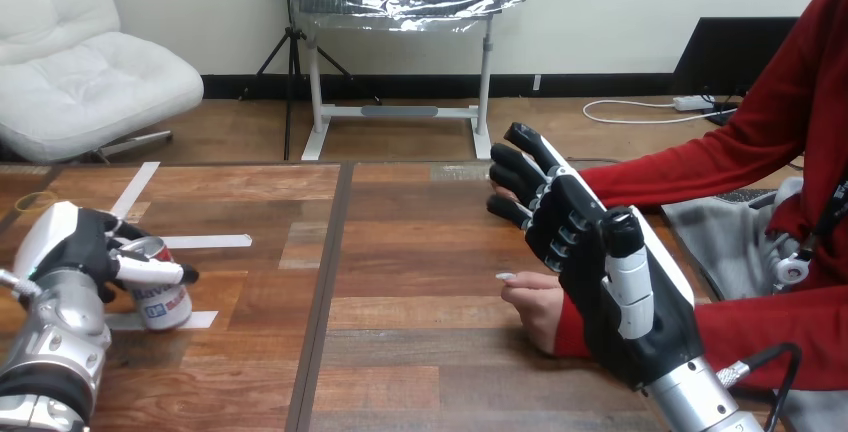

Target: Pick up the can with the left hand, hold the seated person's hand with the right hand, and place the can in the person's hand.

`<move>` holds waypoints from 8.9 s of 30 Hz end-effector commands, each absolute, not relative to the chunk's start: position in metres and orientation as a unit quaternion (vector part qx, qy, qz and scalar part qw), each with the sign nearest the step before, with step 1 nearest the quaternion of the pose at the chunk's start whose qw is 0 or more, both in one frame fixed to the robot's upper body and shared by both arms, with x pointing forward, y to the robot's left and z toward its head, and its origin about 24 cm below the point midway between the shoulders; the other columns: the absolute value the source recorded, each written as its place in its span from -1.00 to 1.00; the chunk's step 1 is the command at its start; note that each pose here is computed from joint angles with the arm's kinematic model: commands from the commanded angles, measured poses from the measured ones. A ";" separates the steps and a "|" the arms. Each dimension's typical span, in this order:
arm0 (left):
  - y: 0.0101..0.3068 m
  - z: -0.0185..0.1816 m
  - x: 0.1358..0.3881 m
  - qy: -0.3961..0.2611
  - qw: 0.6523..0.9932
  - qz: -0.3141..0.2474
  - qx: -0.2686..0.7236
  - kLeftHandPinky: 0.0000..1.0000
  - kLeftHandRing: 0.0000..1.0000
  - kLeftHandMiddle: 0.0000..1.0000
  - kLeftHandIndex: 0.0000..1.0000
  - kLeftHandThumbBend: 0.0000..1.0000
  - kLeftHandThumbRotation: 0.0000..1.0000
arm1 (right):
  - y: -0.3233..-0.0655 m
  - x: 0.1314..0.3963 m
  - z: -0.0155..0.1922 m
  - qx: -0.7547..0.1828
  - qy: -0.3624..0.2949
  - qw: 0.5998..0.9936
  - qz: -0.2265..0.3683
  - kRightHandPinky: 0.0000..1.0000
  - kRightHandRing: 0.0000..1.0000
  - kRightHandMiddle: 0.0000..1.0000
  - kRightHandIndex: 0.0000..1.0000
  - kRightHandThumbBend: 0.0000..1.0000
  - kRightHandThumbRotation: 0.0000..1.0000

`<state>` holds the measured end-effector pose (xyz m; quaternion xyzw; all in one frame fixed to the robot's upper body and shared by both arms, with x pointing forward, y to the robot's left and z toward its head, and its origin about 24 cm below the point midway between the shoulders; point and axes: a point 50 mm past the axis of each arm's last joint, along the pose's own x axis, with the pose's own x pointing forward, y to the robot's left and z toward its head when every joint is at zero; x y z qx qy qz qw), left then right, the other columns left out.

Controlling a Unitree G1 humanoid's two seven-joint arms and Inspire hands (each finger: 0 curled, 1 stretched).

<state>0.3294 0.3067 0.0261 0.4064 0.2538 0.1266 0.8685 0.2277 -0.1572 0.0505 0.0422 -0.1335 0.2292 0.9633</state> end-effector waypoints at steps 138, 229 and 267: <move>0.267 0.137 0.343 0.006 0.908 0.104 0.406 -0.23 -0.16 -0.10 -0.08 0.60 -1.00 | -0.268 0.364 0.089 -0.512 0.178 0.804 0.244 0.44 0.73 0.85 0.93 1.00 -0.12; 0.270 0.139 0.342 0.005 0.916 0.090 0.391 -0.24 -0.17 -0.10 -0.07 0.59 -1.00 | -0.247 0.359 0.067 -0.552 0.169 0.766 0.283 0.33 0.35 0.42 0.42 1.00 -0.85; 0.270 0.140 0.342 0.004 0.917 0.087 0.390 -0.22 -0.17 -0.10 -0.07 0.58 -1.00 | -0.238 0.356 0.058 -0.560 0.105 0.780 0.259 -0.37 -0.26 -0.13 -0.07 0.75 -0.99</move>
